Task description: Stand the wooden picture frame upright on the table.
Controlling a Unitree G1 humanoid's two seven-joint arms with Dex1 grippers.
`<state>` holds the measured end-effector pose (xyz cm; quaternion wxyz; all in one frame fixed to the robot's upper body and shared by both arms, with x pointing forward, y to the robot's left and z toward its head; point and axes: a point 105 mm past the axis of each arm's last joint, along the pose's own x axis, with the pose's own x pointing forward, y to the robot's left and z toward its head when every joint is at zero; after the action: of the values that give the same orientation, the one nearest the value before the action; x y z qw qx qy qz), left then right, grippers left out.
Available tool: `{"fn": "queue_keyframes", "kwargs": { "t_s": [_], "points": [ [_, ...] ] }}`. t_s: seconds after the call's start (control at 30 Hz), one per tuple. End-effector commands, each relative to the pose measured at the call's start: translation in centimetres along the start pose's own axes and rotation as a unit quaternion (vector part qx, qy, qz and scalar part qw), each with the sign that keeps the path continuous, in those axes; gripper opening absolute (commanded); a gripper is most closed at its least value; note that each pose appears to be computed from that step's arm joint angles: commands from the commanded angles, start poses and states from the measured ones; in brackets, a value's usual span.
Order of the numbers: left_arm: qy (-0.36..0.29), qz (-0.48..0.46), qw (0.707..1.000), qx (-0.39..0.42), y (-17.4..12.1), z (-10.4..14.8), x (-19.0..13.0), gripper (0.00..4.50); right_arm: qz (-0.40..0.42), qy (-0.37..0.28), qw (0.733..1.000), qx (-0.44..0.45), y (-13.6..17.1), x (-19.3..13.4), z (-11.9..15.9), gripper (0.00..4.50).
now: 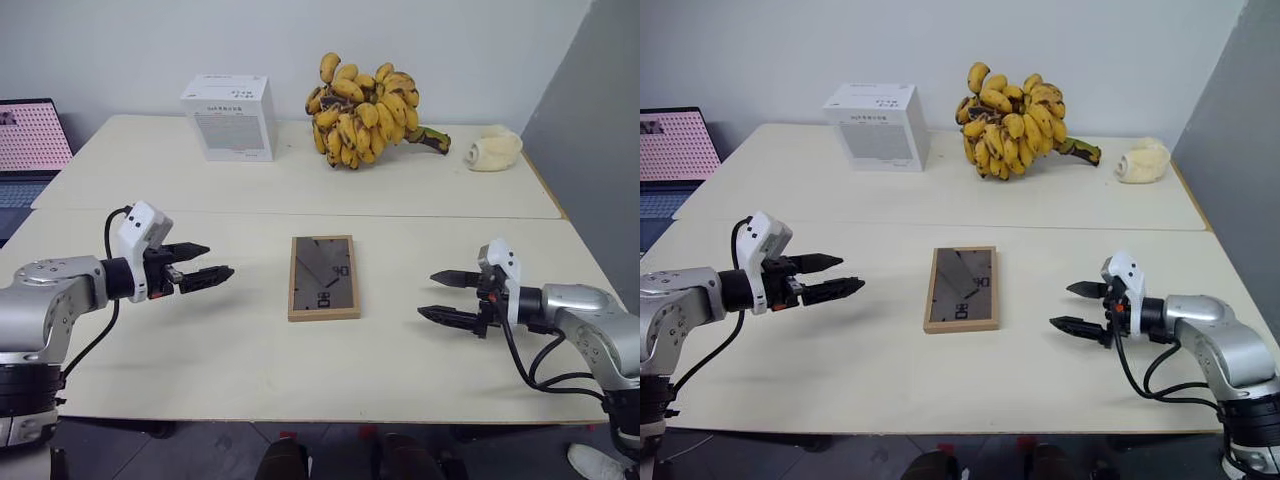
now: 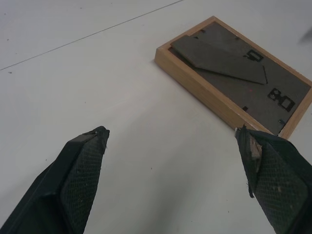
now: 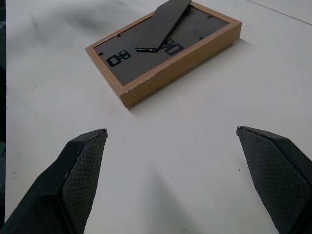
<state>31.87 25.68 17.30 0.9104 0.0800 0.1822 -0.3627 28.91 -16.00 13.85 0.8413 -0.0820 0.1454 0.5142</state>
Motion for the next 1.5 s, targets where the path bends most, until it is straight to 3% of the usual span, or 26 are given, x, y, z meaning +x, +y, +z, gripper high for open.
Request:
{"fn": "queue_keyframes", "kwargs": {
  "t_s": [0.03,0.57,0.63,0.77,1.0,1.1,1.27,1.5],
  "points": [
    [-0.001,-0.028,0.999,0.037,-0.6,0.7,0.1,4.44,0.008,-0.004,0.999,-0.031,0.4,-1.0,1.1,4.5],
    [0.013,-0.066,0.998,0.022,-1.3,0.0,1.0,4.44,0.006,-0.01,0.999,-0.048,-1.1,-0.4,1.9,4.5],
    [0.014,-0.076,0.997,-0.008,-1.5,-0.4,1.4,4.44,0.012,-0.008,0.998,-0.053,-1.2,0.1,1.9,4.5],
    [0.028,-0.104,0.983,-0.148,-2.0,-1.4,2.5,4.44,0.025,-0.001,0.998,-0.066,-1.6,1.4,1.8,4.5],
    [0.087,-0.15,0.952,-0.252,-3.3,-3.1,4.3,4.44,0.034,0.008,0.998,-0.061,-2.6,3.1,0.6,4.5],
    [0.094,-0.158,0.939,-0.292,-3.4,-3.8,4.7,4.5,0.03,0.017,0.998,-0.05,-3.1,3.4,-0.2,4.01],
    [0.099,-0.168,0.928,-0.318,-3.6,-4.5,6.1,4.5,0.017,0.025,0.999,-0.028,-3.7,4.4,-0.9,2.77],
    [0.094,-0.156,0.922,-0.343,-3.1,-4.9,8.7,4.5,0.01,0.031,0.997,-0.067,-3.6,7.4,-1.1,1.08]
  ]
}}
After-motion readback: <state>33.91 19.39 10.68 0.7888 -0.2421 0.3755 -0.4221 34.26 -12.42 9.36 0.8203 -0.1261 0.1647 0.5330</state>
